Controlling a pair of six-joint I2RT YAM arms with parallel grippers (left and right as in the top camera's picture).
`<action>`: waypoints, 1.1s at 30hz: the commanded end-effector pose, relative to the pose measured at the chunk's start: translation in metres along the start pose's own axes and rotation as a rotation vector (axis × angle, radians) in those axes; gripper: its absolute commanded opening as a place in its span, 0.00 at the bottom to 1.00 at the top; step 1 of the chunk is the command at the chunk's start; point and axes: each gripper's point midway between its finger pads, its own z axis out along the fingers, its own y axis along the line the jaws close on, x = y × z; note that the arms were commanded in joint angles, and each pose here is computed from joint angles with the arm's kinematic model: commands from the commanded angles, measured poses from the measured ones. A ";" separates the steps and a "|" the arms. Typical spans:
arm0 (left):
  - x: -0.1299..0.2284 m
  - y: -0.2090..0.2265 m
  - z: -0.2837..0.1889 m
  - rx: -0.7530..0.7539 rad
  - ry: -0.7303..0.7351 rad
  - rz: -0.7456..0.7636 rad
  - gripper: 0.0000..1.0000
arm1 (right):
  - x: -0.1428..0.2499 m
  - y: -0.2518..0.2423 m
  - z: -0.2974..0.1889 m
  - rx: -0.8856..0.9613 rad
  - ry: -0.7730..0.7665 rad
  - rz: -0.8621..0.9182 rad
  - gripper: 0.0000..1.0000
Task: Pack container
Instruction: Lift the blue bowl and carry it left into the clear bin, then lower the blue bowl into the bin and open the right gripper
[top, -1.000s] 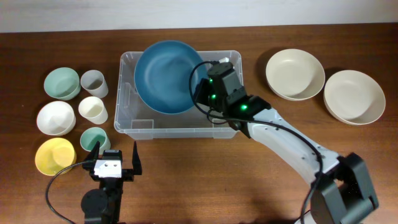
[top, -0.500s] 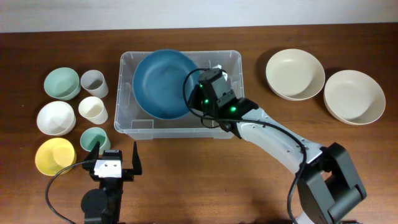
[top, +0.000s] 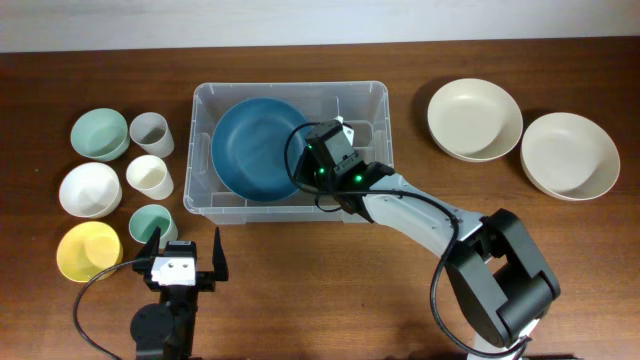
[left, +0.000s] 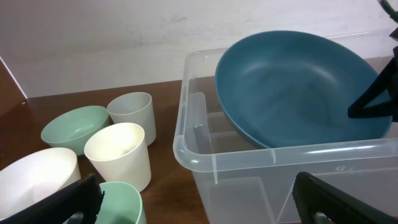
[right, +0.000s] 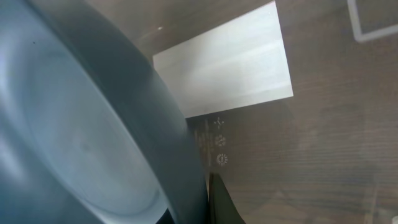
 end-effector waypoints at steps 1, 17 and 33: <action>0.003 0.002 0.000 -0.012 0.009 -0.010 1.00 | -0.007 0.014 -0.004 -0.035 -0.023 0.012 0.04; 0.003 0.002 0.000 -0.012 0.010 -0.010 1.00 | 0.002 0.016 -0.002 -0.058 0.026 0.012 0.14; 0.003 0.002 0.000 -0.012 0.009 -0.010 1.00 | 0.012 0.024 -0.003 -0.103 0.088 0.056 0.20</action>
